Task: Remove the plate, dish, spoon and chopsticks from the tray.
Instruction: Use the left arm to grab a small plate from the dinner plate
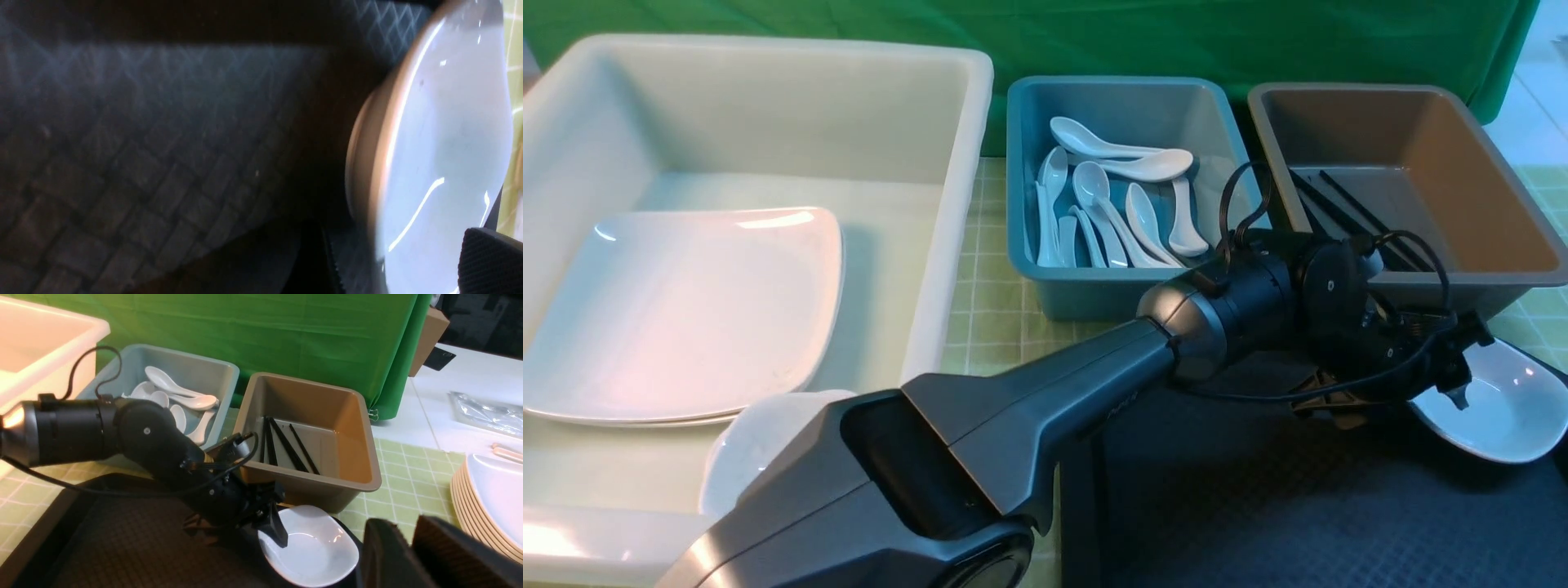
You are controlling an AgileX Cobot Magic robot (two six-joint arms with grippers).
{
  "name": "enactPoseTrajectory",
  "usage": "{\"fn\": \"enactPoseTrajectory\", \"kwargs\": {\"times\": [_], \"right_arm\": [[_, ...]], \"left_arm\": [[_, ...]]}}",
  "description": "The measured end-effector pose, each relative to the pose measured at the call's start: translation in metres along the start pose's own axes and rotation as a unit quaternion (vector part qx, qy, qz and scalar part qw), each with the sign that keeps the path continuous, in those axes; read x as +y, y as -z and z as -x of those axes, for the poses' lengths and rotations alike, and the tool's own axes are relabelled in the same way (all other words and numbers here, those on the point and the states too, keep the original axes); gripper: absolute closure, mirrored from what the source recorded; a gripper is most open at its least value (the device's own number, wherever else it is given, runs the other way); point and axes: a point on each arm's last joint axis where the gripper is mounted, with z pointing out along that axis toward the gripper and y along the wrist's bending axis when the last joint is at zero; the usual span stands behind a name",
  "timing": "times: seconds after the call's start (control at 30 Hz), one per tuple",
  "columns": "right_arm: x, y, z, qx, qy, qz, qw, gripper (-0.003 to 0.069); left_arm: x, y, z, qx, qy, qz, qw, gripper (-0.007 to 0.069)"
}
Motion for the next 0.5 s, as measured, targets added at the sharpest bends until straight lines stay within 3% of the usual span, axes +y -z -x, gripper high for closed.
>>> {"fn": "enactPoseTrajectory", "kwargs": {"times": [0.27, 0.5], "right_arm": [[-0.0001, 0.0, 0.0006, -0.003, 0.0, 0.0, 1.0, 0.0545], [-0.0001, 0.0, 0.0007, -0.004, 0.0, 0.0, 1.0, 0.0538]], "left_arm": [[0.0055, -0.008, -0.0009, -0.001, 0.014, -0.006, 1.0, 0.023], [0.0007, -0.0087, 0.0021, -0.032, 0.013, -0.024, 0.999, 0.037]]}}
